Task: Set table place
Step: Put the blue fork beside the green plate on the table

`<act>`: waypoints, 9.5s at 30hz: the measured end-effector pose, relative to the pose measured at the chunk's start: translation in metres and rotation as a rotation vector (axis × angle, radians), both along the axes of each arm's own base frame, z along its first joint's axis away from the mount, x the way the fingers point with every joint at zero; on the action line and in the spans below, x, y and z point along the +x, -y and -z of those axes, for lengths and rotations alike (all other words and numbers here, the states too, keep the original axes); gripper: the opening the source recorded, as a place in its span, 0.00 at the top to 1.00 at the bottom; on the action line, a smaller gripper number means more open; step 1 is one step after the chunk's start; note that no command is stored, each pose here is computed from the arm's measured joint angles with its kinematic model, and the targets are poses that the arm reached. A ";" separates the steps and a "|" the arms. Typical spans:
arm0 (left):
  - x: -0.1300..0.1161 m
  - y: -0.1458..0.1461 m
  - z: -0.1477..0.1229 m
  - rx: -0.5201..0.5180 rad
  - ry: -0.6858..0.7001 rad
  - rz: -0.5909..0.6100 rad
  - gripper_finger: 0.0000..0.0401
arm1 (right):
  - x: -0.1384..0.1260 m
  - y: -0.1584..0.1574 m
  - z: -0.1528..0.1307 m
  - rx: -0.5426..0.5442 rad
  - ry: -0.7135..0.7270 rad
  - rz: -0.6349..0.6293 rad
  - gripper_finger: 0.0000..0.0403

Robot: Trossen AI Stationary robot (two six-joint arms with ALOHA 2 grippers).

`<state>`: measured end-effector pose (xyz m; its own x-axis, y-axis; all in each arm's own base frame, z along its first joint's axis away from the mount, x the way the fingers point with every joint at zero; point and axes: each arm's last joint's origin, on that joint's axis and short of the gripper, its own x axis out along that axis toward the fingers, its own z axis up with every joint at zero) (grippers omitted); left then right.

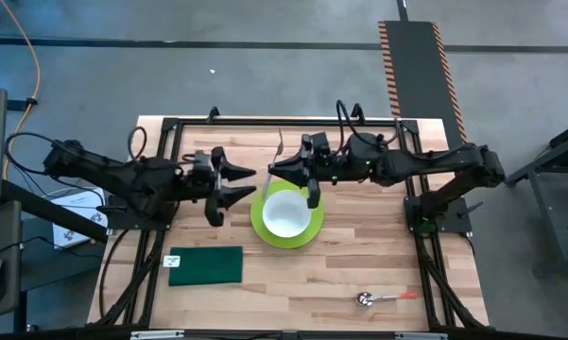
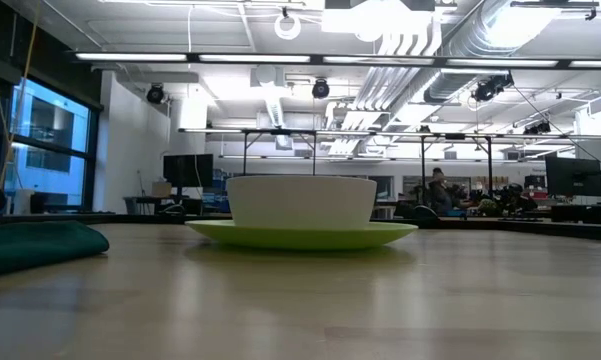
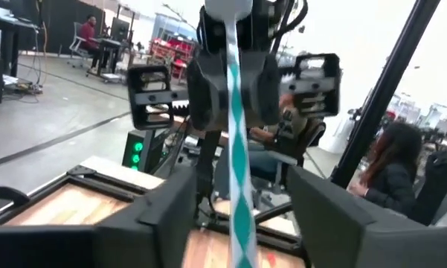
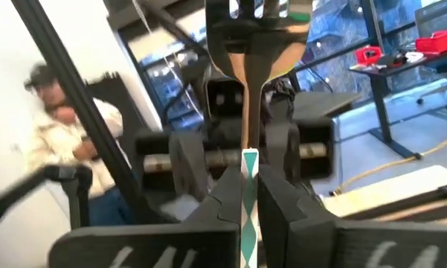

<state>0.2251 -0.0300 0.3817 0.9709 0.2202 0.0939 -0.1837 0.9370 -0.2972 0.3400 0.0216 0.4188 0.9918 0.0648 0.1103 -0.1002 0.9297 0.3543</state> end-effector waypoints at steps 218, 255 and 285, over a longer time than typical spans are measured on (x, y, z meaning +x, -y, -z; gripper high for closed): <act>0.005 -0.044 0.014 -0.006 -0.027 0.057 1.00 | -0.162 0.056 0.007 -0.087 -0.452 0.000 0.52; 0.005 -0.046 0.017 -0.026 -0.044 0.040 1.00 | -0.141 0.052 0.085 -0.181 0.024 0.116 0.52; 0.047 -0.063 0.040 -0.103 -0.027 0.034 1.00 | 0.004 0.019 0.145 0.060 -0.108 -0.080 0.52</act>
